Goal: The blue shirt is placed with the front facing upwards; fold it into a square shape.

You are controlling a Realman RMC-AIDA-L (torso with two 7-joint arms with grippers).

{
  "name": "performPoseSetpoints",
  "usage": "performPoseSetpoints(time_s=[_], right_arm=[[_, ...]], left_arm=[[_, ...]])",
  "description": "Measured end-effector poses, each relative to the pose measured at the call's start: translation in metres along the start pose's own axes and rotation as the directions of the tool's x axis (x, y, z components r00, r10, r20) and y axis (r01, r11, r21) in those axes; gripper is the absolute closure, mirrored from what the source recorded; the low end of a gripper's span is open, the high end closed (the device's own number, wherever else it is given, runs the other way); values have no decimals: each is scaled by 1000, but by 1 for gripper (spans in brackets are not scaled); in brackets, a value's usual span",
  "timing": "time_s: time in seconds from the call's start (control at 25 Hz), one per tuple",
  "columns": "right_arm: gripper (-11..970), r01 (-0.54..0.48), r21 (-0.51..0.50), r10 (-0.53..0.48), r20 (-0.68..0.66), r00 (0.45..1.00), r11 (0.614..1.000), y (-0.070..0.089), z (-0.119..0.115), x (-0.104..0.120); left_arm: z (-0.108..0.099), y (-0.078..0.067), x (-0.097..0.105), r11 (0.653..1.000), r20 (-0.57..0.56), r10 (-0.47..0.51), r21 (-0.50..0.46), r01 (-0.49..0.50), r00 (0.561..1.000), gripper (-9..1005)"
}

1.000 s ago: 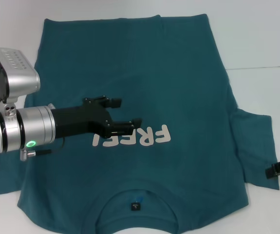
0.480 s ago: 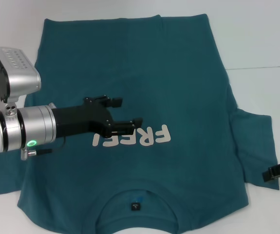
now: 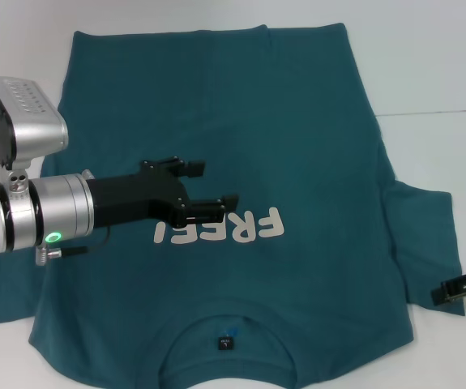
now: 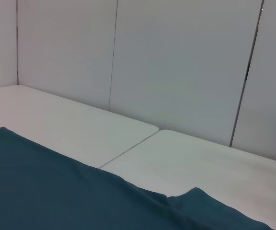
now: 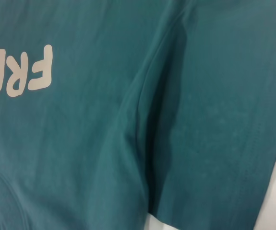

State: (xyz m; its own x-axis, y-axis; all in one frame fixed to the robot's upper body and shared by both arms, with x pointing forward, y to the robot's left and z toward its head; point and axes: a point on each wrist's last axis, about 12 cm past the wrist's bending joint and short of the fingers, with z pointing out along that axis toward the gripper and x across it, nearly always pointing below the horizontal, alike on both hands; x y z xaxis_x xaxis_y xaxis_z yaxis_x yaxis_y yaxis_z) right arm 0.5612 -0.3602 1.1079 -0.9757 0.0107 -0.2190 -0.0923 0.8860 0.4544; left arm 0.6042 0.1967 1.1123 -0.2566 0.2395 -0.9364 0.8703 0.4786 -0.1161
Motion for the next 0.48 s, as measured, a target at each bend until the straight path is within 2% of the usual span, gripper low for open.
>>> performPoseSetpoints(time_s=[0.48], right_arm=[[32,7,0,-7,-1,1000,1000,2,3,-3]], left_arm=[[0,0,0,1000,0,1,-1,-1,1000,121]])
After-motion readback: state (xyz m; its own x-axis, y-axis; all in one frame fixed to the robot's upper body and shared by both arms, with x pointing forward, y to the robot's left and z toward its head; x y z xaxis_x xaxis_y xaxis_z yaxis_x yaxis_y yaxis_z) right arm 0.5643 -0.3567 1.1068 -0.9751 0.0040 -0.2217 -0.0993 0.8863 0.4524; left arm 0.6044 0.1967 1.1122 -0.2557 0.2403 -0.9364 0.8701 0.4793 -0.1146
